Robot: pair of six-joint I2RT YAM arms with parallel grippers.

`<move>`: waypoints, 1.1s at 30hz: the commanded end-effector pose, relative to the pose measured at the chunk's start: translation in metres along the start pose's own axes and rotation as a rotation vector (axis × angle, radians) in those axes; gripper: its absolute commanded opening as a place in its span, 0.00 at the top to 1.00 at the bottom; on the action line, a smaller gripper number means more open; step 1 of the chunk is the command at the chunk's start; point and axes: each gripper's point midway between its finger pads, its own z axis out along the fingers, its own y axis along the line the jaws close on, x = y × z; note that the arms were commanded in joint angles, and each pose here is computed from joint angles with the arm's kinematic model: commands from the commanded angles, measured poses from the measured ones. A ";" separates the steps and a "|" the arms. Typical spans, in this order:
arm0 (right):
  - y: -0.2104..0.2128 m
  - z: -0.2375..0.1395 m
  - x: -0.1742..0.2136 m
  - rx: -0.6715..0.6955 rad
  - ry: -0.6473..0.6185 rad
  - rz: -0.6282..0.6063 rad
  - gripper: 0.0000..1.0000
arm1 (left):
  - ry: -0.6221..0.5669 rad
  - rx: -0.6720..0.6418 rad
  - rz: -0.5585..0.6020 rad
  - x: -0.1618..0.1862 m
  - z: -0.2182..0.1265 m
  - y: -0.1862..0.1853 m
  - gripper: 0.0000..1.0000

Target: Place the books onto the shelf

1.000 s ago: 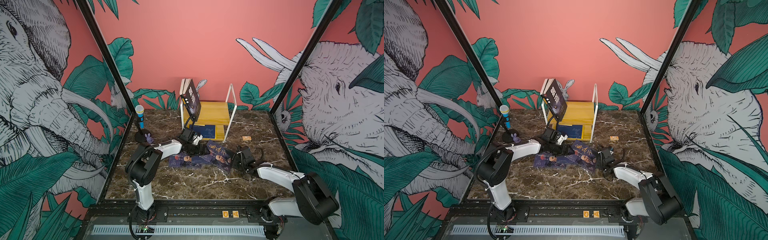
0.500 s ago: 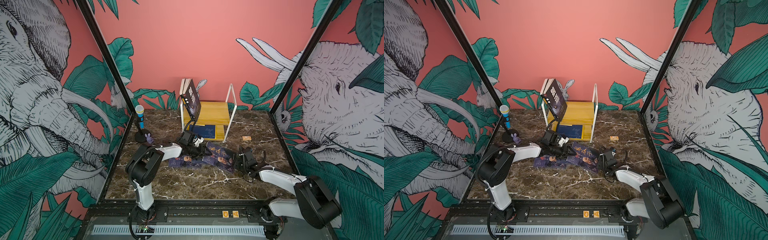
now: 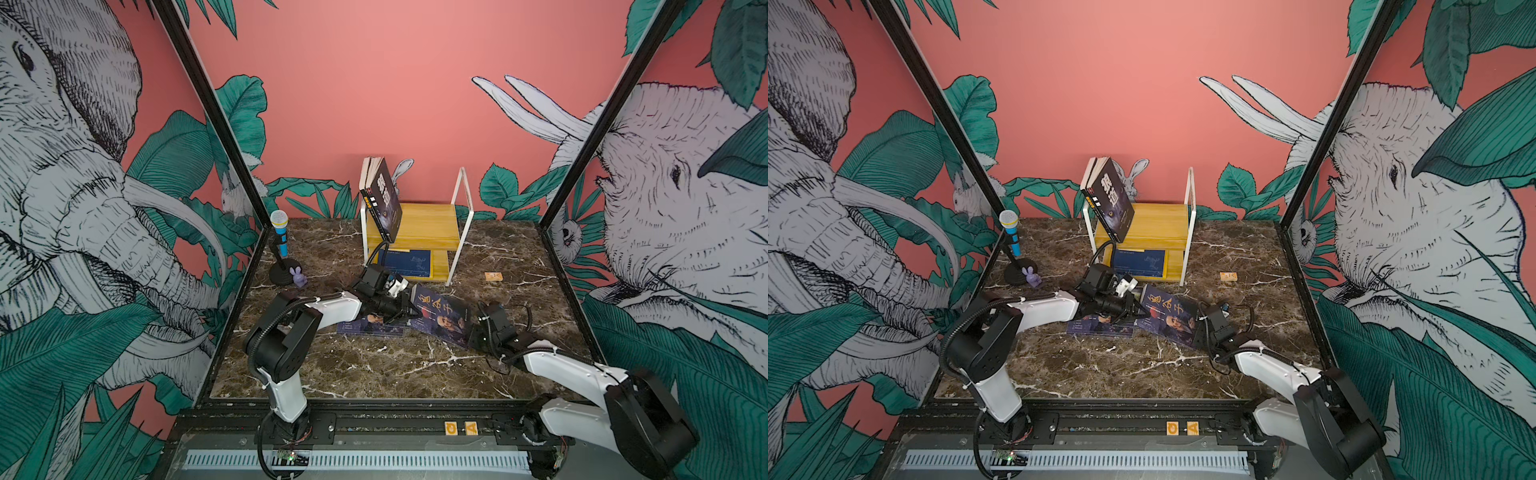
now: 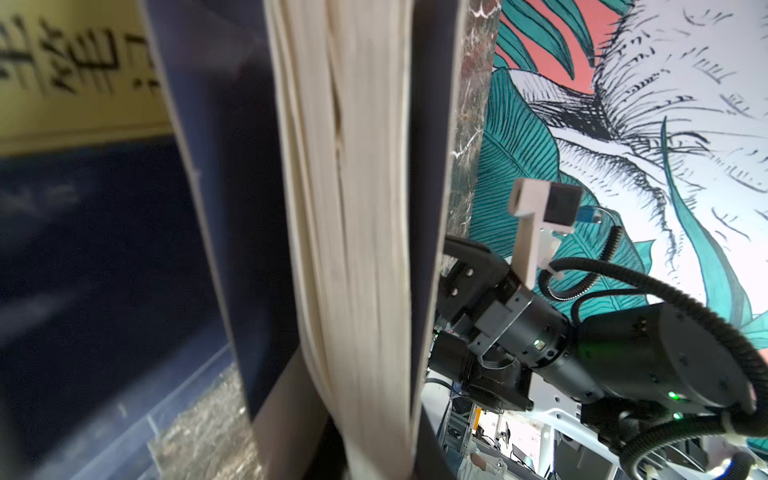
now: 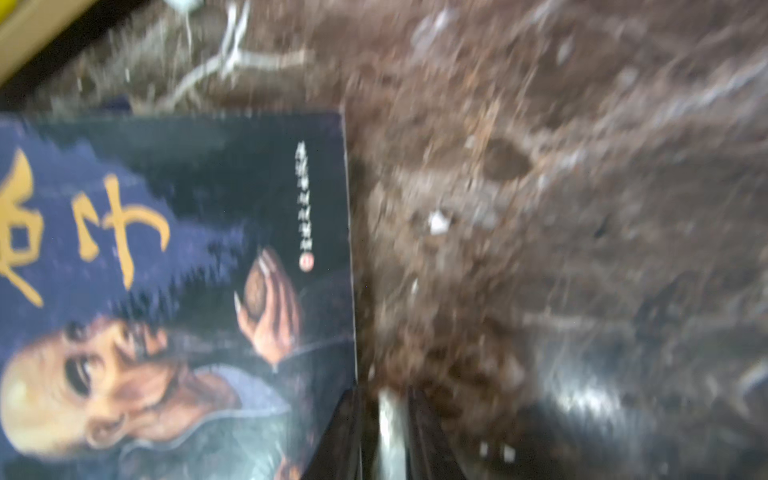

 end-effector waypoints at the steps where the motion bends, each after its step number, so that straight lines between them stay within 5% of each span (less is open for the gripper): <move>1: 0.002 -0.019 0.003 0.034 -0.010 -0.101 0.78 | -0.009 0.041 0.115 0.011 -0.016 -0.028 0.99; 12: 0.054 -0.115 -0.055 0.053 -0.395 -0.417 0.75 | -0.031 0.105 0.274 0.037 -0.052 -0.062 1.00; 18: 0.103 -0.164 -0.071 0.083 -0.622 -0.676 0.61 | -0.091 0.139 0.321 0.033 -0.084 -0.079 1.00; 26: 0.184 -0.197 -0.034 0.143 -0.930 -1.125 0.39 | -0.191 0.175 0.362 0.015 -0.131 -0.093 1.00; 33: 0.216 -0.196 -0.004 0.169 -1.025 -1.299 0.33 | -0.232 0.234 0.356 0.006 -0.153 -0.104 1.00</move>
